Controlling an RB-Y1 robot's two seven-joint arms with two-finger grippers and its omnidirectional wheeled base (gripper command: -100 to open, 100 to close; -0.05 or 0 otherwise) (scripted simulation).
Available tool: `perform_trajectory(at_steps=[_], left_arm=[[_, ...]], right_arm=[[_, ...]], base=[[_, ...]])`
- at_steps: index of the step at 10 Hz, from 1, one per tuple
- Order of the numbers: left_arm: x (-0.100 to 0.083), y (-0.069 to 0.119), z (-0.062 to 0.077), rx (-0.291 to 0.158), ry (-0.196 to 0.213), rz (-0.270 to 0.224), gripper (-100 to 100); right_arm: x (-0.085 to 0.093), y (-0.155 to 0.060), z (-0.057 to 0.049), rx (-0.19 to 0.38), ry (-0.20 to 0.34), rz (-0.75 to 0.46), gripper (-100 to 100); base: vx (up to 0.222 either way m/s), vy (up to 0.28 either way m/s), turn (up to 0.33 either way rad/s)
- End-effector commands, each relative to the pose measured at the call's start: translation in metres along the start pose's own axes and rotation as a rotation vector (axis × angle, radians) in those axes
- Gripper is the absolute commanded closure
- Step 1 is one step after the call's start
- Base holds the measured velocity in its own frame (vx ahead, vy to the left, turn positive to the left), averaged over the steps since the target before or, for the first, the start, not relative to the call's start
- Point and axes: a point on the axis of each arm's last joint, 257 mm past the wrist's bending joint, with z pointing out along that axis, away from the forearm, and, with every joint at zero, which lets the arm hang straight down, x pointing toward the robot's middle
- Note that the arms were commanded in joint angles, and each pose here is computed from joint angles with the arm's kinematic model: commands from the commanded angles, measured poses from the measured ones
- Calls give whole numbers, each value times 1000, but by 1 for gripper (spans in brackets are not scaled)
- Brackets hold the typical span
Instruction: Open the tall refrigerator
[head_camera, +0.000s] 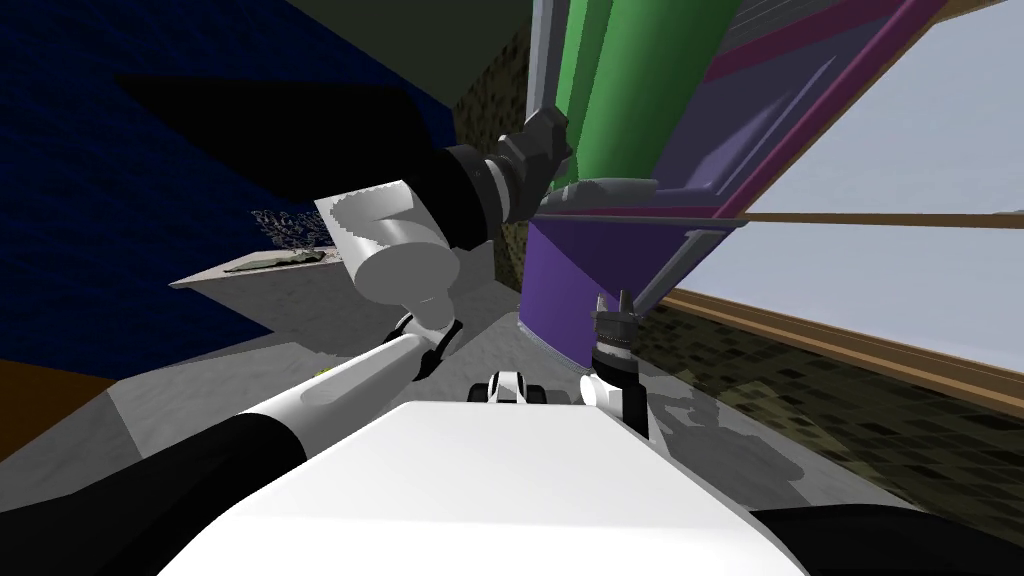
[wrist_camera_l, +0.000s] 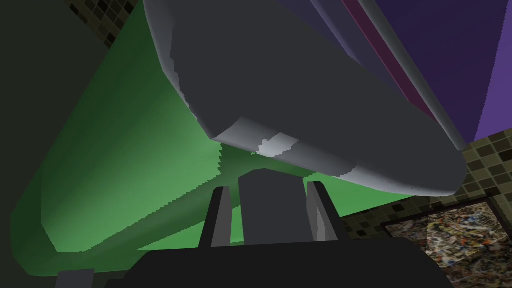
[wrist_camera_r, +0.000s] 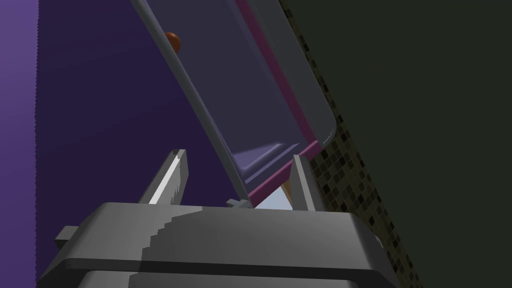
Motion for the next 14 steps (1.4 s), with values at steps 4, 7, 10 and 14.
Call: perform_trajectory(at_steps=[4, 7, 10, 14], left_arm=[[-43, 54, -19, -103, -8, -66, 100], [-57, 49, -29, -76, -3, -108, 100], [-78, 84, -45, -145, -10, -137, 100], [-100, 78, -62, -120, -27, -163, 100]], right_arm=[[0, 0, 0, 0, 0, 0, 0], [0, 0, 0, 0, 0, 0, 0], [0, 0, 0, 0, 0, 0, 0], [0, 0, 0, 0, 0, 0, 0]], base=[[33, -9, -115], [5, 7, 21], [13, 5, -86], [26, -7, -30]])
